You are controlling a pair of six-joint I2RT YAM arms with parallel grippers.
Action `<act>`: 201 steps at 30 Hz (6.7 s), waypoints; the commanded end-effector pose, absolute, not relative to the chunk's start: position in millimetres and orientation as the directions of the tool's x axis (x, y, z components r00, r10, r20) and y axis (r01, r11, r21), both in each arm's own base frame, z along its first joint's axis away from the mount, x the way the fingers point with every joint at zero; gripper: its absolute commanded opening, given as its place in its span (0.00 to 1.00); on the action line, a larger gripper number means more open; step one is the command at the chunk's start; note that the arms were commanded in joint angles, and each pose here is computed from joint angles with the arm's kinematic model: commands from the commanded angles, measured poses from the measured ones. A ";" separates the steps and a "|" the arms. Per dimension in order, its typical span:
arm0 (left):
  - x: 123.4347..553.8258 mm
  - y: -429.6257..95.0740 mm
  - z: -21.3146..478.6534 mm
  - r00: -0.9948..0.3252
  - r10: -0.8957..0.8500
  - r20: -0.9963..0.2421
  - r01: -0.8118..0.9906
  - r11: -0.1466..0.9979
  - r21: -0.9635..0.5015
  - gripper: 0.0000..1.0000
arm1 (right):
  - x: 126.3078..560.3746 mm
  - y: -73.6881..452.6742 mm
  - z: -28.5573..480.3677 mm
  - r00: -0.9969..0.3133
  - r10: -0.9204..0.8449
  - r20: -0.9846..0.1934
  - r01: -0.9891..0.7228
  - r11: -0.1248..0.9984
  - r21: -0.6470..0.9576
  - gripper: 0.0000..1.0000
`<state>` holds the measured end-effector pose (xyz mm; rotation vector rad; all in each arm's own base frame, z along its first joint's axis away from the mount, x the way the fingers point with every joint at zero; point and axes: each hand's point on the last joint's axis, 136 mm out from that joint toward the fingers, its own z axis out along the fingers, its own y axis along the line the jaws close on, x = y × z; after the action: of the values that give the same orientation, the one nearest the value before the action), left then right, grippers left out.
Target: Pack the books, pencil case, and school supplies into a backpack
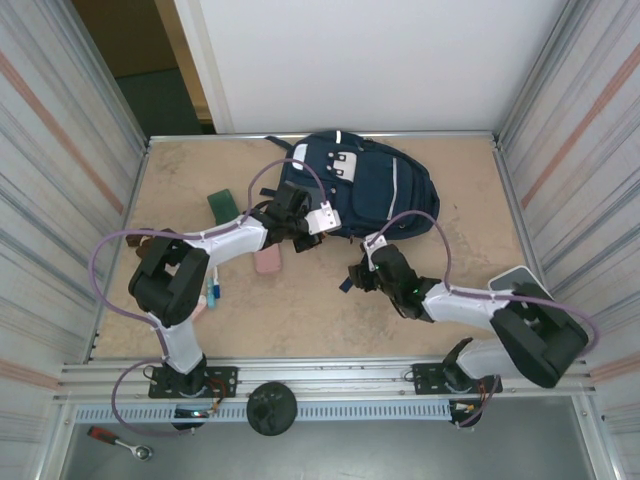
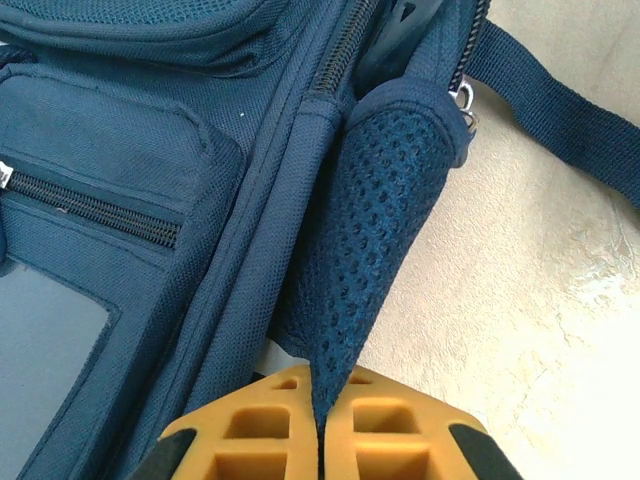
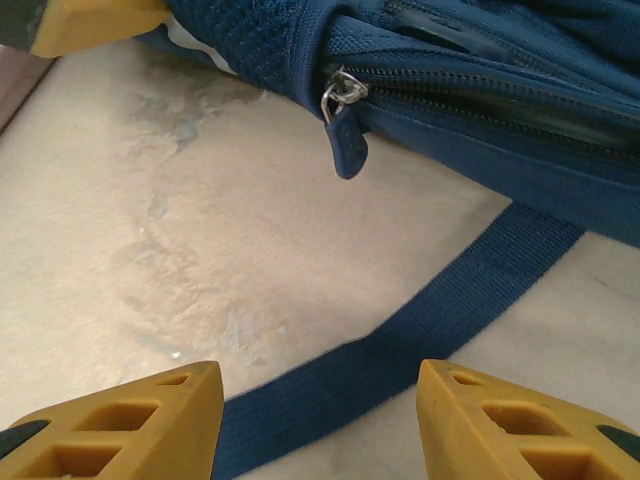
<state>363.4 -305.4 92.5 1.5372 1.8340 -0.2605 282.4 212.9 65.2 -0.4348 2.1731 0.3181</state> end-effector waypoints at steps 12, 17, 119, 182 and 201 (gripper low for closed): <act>363.6 -318.1 137.0 0.021 0.686 -0.727 0.922 0.268 0.280 0.00 | 341.4 236.8 65.1 -0.370 -0.175 -0.912 -0.343 0.938 -0.041 0.48; 364.1 -318.2 130.1 0.017 0.692 -0.722 0.925 0.263 0.273 0.00 | 352.8 240.7 63.7 -0.350 -0.167 -0.922 -0.315 0.948 -0.052 0.41; 386.6 -299.7 115.9 0.263 0.652 -0.711 0.884 0.132 0.448 0.37 | 304.3 169.3 91.0 -0.759 0.156 -0.632 -0.099 0.932 0.348 0.00; 328.0 -342.4 100.7 0.131 0.641 -0.756 0.982 0.024 0.190 0.51 | 301.9 252.5 139.9 -0.659 0.077 -0.748 -0.351 0.848 0.397 0.00; 356.4 -277.1 117.6 0.056 0.595 -0.802 0.966 0.172 0.195 0.06 | 318.0 171.4 90.6 -0.741 0.126 -0.659 -0.077 0.960 0.270 0.00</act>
<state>339.7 -300.3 96.8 1.5962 1.6449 -0.6447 314.7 191.1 94.8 -0.0375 2.3564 0.4624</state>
